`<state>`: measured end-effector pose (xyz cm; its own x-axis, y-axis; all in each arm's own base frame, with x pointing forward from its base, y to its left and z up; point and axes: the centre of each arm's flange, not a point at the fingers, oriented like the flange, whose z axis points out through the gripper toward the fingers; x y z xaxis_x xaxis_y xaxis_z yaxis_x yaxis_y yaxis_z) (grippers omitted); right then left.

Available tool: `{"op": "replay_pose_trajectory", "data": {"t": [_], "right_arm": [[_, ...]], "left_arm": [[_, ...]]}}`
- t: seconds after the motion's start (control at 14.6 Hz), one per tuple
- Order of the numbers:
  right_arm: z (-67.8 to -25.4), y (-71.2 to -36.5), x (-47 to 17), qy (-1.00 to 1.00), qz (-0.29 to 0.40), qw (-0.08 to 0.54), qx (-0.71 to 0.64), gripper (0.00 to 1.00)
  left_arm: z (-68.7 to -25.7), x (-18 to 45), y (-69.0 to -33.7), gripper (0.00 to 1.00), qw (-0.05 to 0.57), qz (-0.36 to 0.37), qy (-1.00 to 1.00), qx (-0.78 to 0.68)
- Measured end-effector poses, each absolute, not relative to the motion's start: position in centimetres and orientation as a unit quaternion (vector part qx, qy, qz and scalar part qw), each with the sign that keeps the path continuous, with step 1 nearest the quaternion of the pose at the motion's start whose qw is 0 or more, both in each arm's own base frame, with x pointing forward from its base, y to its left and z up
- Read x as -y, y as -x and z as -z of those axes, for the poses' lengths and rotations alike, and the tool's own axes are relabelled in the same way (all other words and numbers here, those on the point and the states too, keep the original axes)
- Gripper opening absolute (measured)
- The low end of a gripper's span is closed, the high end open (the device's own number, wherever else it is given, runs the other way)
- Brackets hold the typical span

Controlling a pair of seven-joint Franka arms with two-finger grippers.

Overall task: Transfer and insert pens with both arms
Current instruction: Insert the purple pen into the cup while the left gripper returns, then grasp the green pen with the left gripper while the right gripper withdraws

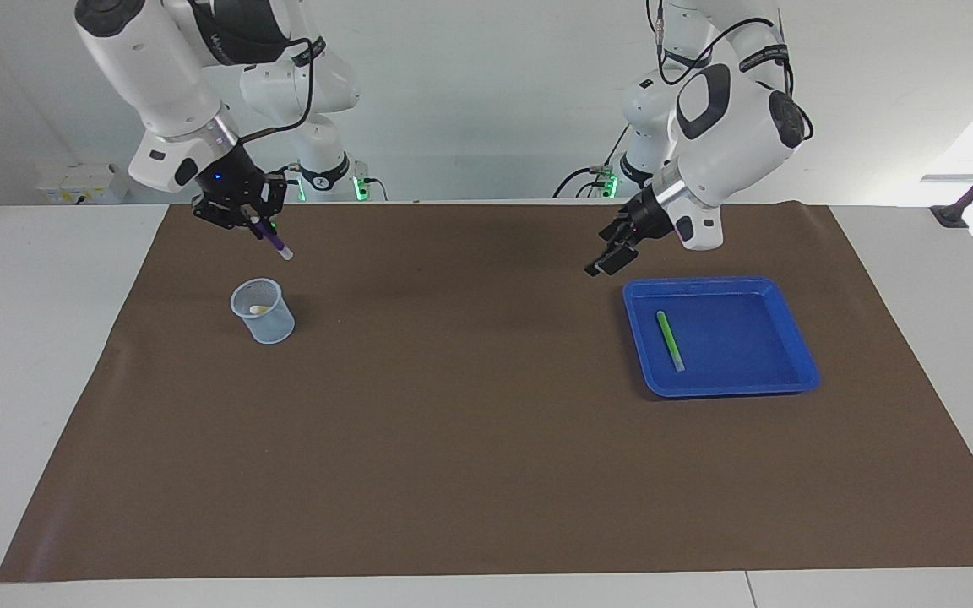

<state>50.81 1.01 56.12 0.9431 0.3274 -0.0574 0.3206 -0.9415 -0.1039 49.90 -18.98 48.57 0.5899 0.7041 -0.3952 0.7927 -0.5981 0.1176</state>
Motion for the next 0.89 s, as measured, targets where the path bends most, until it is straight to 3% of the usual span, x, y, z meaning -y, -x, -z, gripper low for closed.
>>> {"op": "replay_pose_trajectory", "data": {"t": [0.41,0.89], "right_arm": [[-48.0,-49.8,2.1,0.977,-0.045,0.015,0.206,0.19],[-45.8,-49.7,3.7,0.978,-0.031,0.012,0.208,0.19]], "left_arm": [[-43.4,13.8,-52.1,1.0,0.051,0.088,-0.979,-0.179],[-34.9,10.9,-53.9,1.0,0.028,0.034,-0.999,0.031]]}}
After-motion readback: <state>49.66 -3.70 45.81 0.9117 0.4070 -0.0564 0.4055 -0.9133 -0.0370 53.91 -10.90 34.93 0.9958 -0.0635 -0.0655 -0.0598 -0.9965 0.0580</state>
